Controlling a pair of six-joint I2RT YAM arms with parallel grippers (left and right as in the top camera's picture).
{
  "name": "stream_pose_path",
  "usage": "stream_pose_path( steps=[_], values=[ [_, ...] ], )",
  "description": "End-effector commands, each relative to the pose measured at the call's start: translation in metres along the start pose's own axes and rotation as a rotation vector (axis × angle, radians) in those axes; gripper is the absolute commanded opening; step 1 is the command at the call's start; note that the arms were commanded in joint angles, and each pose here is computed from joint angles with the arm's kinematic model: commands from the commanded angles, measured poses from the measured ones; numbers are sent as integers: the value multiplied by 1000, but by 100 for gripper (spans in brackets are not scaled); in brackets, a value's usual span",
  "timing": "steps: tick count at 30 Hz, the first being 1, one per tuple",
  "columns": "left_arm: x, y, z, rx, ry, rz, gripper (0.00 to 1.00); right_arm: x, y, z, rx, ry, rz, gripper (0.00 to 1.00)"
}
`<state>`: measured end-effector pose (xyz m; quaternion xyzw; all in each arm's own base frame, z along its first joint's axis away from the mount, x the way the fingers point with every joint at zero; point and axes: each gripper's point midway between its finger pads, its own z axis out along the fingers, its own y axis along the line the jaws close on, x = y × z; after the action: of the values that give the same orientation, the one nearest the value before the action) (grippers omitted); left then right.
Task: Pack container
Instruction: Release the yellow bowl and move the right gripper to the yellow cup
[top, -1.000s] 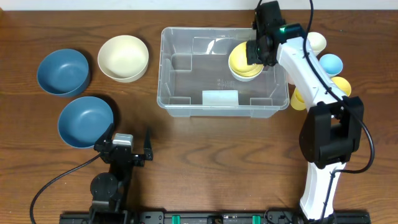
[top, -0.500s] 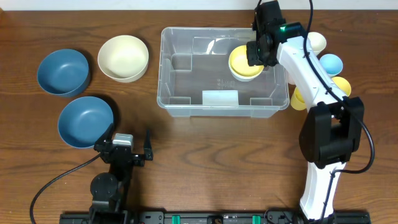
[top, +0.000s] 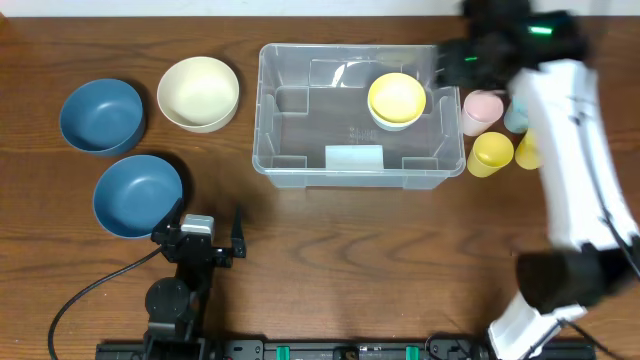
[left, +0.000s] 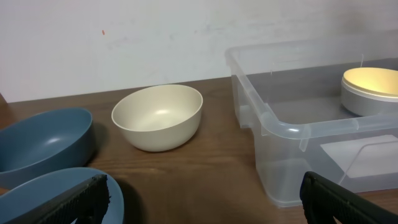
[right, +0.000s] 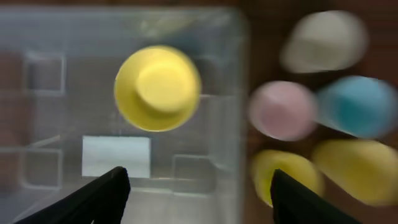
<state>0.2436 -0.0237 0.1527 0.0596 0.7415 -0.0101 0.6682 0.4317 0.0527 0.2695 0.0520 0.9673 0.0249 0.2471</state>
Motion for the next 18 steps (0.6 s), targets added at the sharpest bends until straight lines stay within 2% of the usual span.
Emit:
stream_pose_path(
  steps=[1,8,14,18],
  values=[
    [16,2,1,-13,49,10,98,2,-57,-4,74,26,153,74],
    [16,2,1,-13,49,10,98,48,-154,25,202,227,419,71],
    [16,2,1,-13,49,10,98,94,-198,51,232,350,589,69],
    [16,2,1,-13,49,10,98,113,-211,72,218,376,629,66]
  ],
)
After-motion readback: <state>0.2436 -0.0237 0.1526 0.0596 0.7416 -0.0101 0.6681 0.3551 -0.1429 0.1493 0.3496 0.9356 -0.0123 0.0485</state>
